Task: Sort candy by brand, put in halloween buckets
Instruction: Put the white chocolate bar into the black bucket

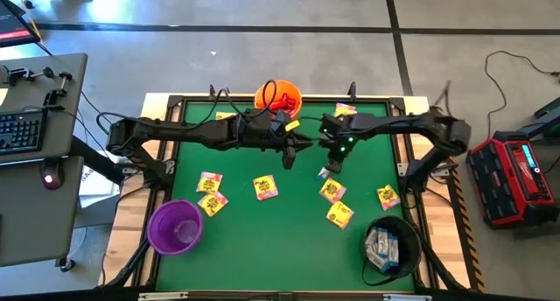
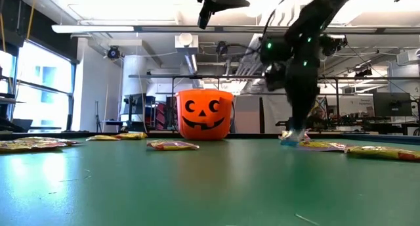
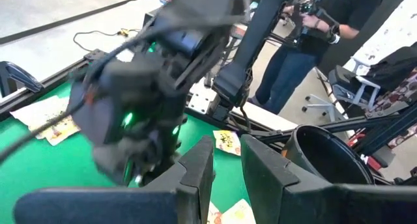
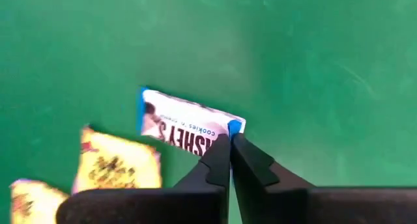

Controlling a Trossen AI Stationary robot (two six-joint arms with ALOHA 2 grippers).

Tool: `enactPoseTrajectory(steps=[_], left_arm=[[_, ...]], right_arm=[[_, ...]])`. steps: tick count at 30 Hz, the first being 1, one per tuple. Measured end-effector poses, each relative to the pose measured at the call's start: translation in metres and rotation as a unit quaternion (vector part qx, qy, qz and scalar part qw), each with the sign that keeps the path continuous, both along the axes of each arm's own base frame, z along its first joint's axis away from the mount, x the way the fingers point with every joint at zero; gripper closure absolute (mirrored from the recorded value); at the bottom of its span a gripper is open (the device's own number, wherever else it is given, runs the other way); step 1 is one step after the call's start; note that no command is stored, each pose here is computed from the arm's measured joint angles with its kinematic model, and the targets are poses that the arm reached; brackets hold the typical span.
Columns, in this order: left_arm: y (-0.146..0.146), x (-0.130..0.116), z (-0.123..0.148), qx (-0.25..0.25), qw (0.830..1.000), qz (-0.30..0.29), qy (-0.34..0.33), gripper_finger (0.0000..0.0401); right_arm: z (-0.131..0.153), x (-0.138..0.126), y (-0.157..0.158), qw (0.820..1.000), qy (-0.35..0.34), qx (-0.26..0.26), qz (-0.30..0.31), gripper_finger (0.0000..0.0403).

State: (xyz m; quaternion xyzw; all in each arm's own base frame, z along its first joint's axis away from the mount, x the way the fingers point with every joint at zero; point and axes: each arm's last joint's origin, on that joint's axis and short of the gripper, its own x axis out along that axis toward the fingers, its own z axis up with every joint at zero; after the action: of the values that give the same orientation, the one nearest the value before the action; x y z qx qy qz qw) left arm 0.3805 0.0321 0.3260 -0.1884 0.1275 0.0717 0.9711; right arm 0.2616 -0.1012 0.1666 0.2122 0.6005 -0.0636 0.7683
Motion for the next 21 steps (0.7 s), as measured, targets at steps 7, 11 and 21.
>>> enactPoseTrajectory(steps=[7, 11, 21], left_arm=[[0.0, 0.0, 0.0, 0.004, 1.0, 0.0, 0.0, 0.0332], [0.0, 0.0, 0.0, 0.004, 1.0, 0.0, 0.0, 0.0332], [0.0, 0.0, 0.0, 0.005, 1.0, -0.001, 0.0, 0.0332]], right_arm=[[0.048, -0.021, 0.013, 0.998, -0.05, -0.008, -0.03, 0.0403], [0.082, -0.041, 0.03, 0.993, -0.098, -0.009, -0.058, 0.0403], [0.145, -0.115, 0.089, 0.973, -0.205, 0.041, -0.099, 0.0403]])
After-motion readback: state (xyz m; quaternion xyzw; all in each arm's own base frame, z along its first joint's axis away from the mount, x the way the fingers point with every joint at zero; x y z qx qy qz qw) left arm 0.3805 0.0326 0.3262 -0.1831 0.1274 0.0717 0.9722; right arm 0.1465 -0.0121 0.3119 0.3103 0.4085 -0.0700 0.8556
